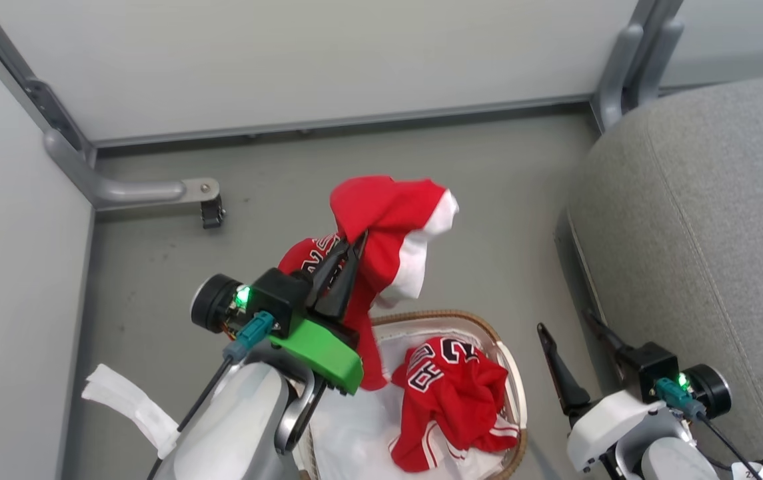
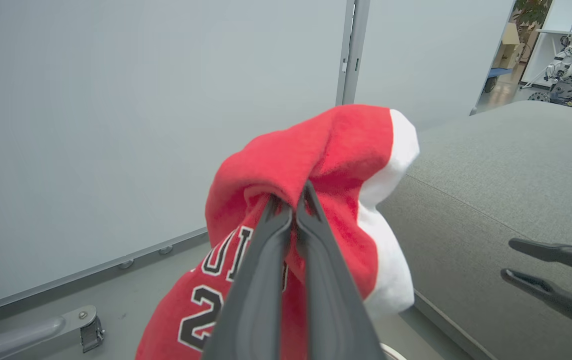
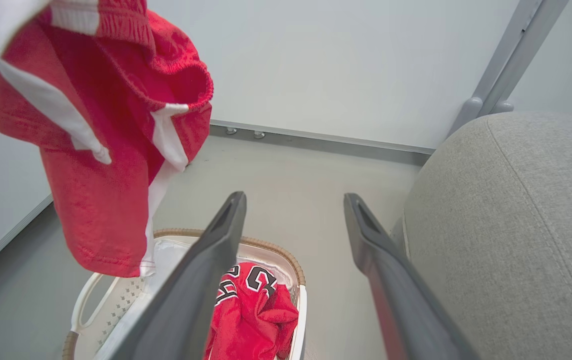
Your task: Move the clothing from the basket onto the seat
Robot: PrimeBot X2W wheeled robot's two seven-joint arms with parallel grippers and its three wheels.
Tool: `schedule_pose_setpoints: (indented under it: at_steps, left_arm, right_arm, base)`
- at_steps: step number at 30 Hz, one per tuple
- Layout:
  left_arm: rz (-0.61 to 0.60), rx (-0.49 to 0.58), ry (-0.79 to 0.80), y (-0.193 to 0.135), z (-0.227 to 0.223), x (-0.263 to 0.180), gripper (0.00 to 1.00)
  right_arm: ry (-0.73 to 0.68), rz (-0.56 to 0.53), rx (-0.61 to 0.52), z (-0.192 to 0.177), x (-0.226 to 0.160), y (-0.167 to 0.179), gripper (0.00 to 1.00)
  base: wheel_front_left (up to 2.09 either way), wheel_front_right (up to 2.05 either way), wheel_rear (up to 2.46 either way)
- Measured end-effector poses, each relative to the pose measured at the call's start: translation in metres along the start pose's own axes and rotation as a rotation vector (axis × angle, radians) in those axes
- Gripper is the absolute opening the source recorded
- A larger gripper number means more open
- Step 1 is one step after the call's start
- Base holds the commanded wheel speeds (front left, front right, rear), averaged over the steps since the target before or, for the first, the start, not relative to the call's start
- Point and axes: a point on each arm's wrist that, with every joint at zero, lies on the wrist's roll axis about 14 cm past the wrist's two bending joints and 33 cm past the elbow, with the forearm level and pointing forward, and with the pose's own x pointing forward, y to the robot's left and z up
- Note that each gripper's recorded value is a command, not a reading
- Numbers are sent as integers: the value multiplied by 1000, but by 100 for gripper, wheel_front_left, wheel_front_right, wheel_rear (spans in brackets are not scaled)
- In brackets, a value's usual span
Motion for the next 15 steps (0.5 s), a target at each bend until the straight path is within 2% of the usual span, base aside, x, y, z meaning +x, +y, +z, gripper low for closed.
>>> schedule_pose_setpoints:
  at_steps: [6, 11, 15]
  left_arm:
    - [0, 34, -156, -10, 58, -5, 0]
    - [-31, 37, -193, -25, 72, -10, 0]
    - [-29, 30, -187, -25, 70, -15, 0]
  right_arm:
    - [-39, 104, -14, 13, -7, 34, 100]
    - [-100, 294, -15, 34, -7, 91, 100]
    - [-212, 401, -18, 74, 6, 121, 100]
  base:
    - [0, 0, 0]
    - [0, 0, 0]
    - [0, 0, 0]
